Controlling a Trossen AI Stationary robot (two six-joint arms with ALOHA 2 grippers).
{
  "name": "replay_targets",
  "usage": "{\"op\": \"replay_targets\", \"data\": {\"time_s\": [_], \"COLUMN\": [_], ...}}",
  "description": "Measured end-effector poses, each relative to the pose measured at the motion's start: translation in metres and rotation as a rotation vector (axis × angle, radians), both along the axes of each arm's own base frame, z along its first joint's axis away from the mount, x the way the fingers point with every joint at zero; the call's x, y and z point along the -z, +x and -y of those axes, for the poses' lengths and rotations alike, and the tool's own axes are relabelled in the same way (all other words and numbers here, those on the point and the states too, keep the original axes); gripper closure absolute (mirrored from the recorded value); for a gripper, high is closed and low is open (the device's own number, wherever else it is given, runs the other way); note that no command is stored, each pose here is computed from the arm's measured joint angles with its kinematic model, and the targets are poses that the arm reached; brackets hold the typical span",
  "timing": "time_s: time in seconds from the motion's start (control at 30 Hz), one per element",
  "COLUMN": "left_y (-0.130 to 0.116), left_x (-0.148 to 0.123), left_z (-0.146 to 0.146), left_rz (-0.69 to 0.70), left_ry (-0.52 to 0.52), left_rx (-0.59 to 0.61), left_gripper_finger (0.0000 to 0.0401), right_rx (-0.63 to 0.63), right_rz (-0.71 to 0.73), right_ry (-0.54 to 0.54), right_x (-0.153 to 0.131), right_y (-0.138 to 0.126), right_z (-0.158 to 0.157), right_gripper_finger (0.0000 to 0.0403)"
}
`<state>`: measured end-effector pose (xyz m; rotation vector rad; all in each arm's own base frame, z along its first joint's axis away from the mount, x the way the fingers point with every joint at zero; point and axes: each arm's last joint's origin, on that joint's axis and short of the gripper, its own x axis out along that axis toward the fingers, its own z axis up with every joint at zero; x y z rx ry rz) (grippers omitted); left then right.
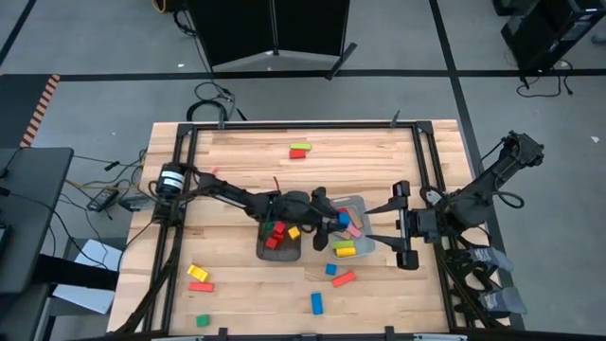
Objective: Sort blocks by size
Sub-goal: Put the top large blue block into the gray bin, then put the right large orange block into the gray bin
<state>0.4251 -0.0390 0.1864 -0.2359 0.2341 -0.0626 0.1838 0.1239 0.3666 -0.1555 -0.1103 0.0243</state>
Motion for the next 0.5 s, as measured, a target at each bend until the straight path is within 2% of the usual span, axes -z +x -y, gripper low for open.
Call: {"op": "replay_targets", "data": {"time_s": [0.17,0.23,0.3,0.37,0.5], "left_y": [-0.003,-0.008,-0.018,-0.032,-0.076], "left_x": [-0.001,-0.007,-0.020,-0.032,-0.050], "left_z": [-0.002,-0.003,-0.005,-0.008,-0.011], "left_rz": [0.007,0.018,0.048,0.081,0.098], "left_ry": [0.009,0.012,0.029,0.042,0.053], "left_rx": [-0.011,-0.032,-0.068,-0.095,-0.139], "left_gripper_finger": [0.0089,0.0041,0.0020,0.0017,0.0041], "right_rx": [-0.004,-0.005,-0.005,-0.007,-0.009], "right_rz": [-0.002,-0.010,-0.018,-0.031,-0.069], "right_ry": [-0.001,-0.004,-0.003,0.006,0.019], "right_x": [0.000,0.001,0.002,0.004,0.008], "right_y": [0.000,0.000,0.000,0.000,0.000], "right_z": [-0.001,-0.001,-0.001,-0.001,-0.001], "right_gripper_finger": [0.0165,0.0164,0.0162,0.0161,0.0164]}}
